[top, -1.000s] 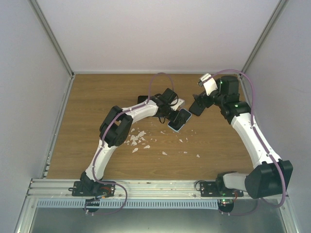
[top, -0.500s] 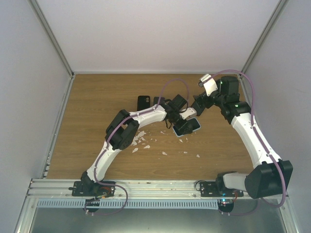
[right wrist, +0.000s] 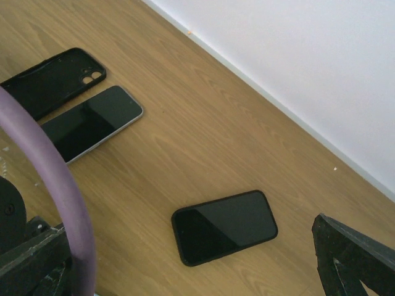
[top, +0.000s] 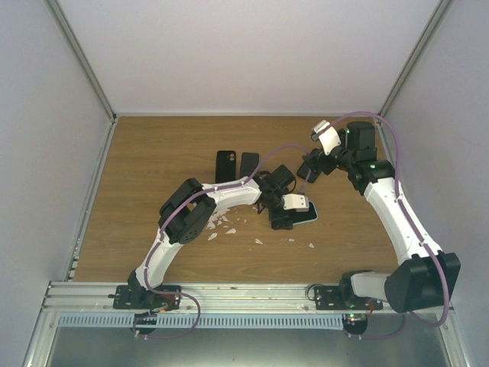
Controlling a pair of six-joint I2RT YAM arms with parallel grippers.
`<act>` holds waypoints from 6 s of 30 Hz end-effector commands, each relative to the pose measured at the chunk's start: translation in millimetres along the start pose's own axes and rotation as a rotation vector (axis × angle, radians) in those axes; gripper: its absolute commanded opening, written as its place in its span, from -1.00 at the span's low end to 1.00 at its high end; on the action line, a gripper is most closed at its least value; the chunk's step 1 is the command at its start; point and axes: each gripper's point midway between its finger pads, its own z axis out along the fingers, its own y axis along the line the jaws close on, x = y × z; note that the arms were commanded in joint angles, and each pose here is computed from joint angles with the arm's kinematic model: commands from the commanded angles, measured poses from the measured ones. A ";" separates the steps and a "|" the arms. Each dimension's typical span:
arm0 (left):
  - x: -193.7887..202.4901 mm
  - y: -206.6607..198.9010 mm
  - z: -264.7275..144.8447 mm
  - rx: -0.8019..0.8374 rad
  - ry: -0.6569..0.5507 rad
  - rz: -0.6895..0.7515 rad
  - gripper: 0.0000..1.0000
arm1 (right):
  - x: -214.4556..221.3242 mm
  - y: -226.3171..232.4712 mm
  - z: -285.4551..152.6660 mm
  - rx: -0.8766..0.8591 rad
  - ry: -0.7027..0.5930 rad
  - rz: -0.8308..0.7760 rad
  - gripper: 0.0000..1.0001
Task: Take the phone out of the phone case
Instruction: Pick up the phone at the center of the board.
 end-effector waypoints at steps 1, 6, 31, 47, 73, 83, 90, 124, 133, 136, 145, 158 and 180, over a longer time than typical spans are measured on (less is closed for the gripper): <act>34.5 -13.1 0.5 0.027 0.098 0.085 0.98 | -4.9 -24.2 -16.6 0.043 -0.026 0.015 0.99; 44.6 -3.5 6.8 -0.013 0.132 0.077 0.90 | 2.1 -44.3 -26.8 0.052 -0.028 0.068 0.99; 39.2 6.3 -21.7 -0.048 0.071 0.146 0.18 | -68.4 -8.8 -128.8 -0.468 -0.351 0.234 0.99; 14.0 -14.7 -99.6 -0.178 -0.105 0.518 -0.18 | 9.1 -15.8 -64.2 -0.399 -0.092 0.348 0.99; 41.2 3.8 -56.9 -0.186 -0.047 0.040 0.98 | 31.8 -1.2 -43.7 -0.429 -0.017 0.372 0.99; 64.6 -2.3 -32.5 -0.180 -0.011 0.032 0.98 | 36.0 -1.6 -38.7 -0.433 -0.005 0.379 0.99; 86.8 -6.2 -15.7 -0.158 0.047 0.033 0.93 | 41.6 -1.8 -33.2 -0.434 0.007 0.383 0.99; 38.7 -0.1 -105.2 -0.376 -0.075 0.529 0.02 | 89.8 83.6 5.0 -0.691 0.177 0.426 0.65; 30.2 -18.9 -129.9 -0.458 -0.091 0.788 -0.03 | 95.0 142.5 22.3 -0.858 0.285 0.369 0.46; 27.3 -24.2 -133.9 -0.485 -0.094 0.833 -0.04 | 94.9 164.8 26.1 -0.923 0.317 0.343 0.42; 19.2 -30.6 -146.5 -0.558 -0.110 0.929 -0.02 | 90.4 215.0 21.0 -1.114 0.365 0.287 0.27; 20.1 -41.8 -151.9 -0.580 -0.104 1.045 -0.02 | 84.7 239.9 23.1 -1.194 0.405 0.251 -0.53; -14.6 -22.8 -253.1 -0.536 -0.345 0.503 0.98 | -27.3 181.5 6.3 -1.109 0.080 0.258 -0.99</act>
